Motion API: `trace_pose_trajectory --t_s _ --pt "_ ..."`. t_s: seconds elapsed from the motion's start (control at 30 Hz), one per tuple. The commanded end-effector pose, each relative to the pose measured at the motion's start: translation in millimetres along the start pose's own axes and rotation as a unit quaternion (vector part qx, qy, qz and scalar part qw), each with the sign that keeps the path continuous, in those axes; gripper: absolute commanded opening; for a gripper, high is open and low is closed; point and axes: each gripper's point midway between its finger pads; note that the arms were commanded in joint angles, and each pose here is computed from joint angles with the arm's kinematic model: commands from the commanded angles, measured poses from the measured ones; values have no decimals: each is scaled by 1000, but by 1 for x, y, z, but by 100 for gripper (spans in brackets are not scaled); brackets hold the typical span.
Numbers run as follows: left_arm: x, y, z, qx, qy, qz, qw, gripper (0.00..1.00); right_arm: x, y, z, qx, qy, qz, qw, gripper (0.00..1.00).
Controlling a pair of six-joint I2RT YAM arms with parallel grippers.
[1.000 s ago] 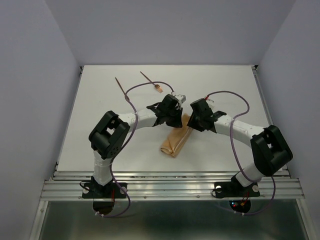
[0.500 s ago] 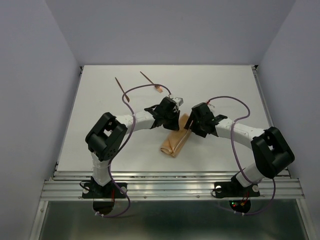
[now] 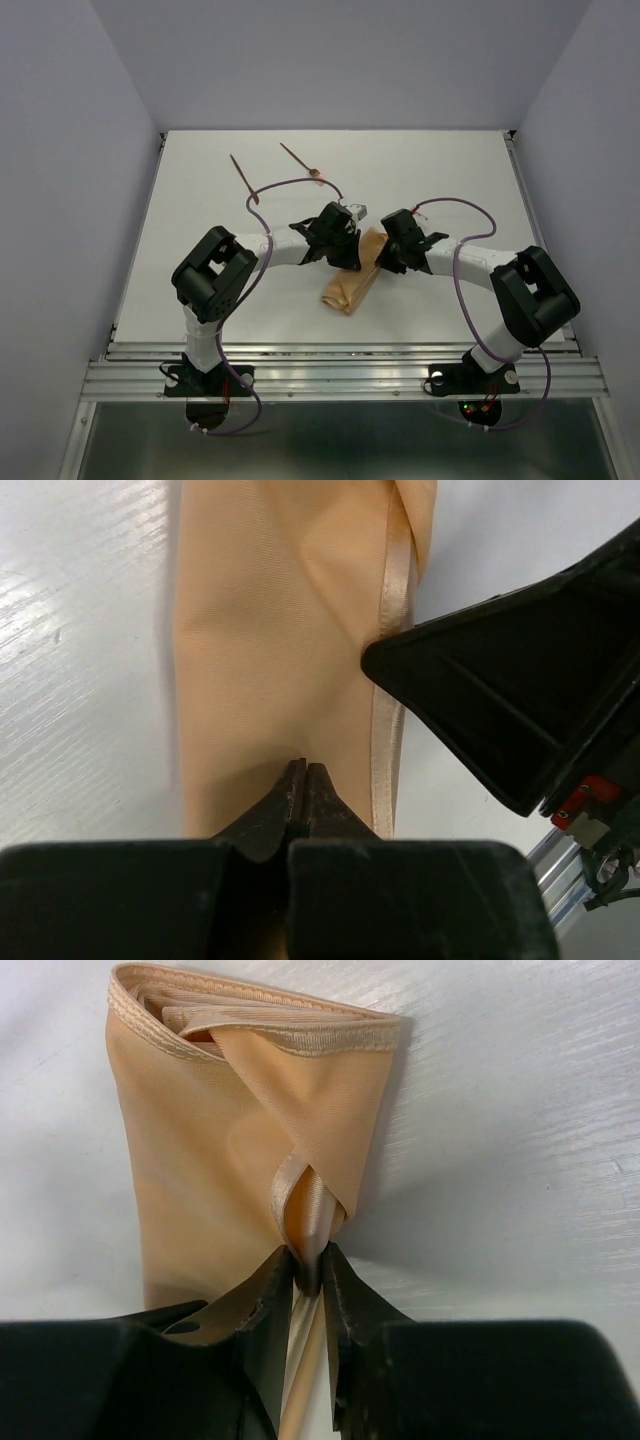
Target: Fold the napkin into a case and place the utensils inside
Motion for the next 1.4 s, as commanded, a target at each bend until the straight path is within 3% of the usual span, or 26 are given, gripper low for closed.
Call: trace_pose_trajectory --t_s 0.0,0.23,0.43,0.67,0.97,1.2,1.37 --pt "-7 -14 -7 23 -18 8 1000 0 -10 5 4 -7 -21 12 1000 23" --pt "-15 -23 -27 28 -33 14 999 0 -17 9 6 -8 -30 -11 999 15" --pt "13 -16 -43 24 -15 15 1000 0 -24 9 16 -2 -27 -37 999 10" --pt "46 -21 -38 58 23 0 998 0 -30 12 18 -6 -29 -44 999 10" --pt "65 -8 -9 47 37 -2 998 0 -33 21 18 -16 -26 -47 998 11" --pt "43 -24 -44 53 -8 13 998 0 -33 23 16 -21 -25 -46 998 11" --pt "52 -29 -58 58 -1 13 998 0 -34 25 15 -23 -26 -44 998 11"
Point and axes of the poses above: each gripper's point midway between its finger pads, its own z axis out along the fingers, its own y axis along the line the jaws close on, x = y × z, and after that the axes turned 2 degrees about -z, right-handed
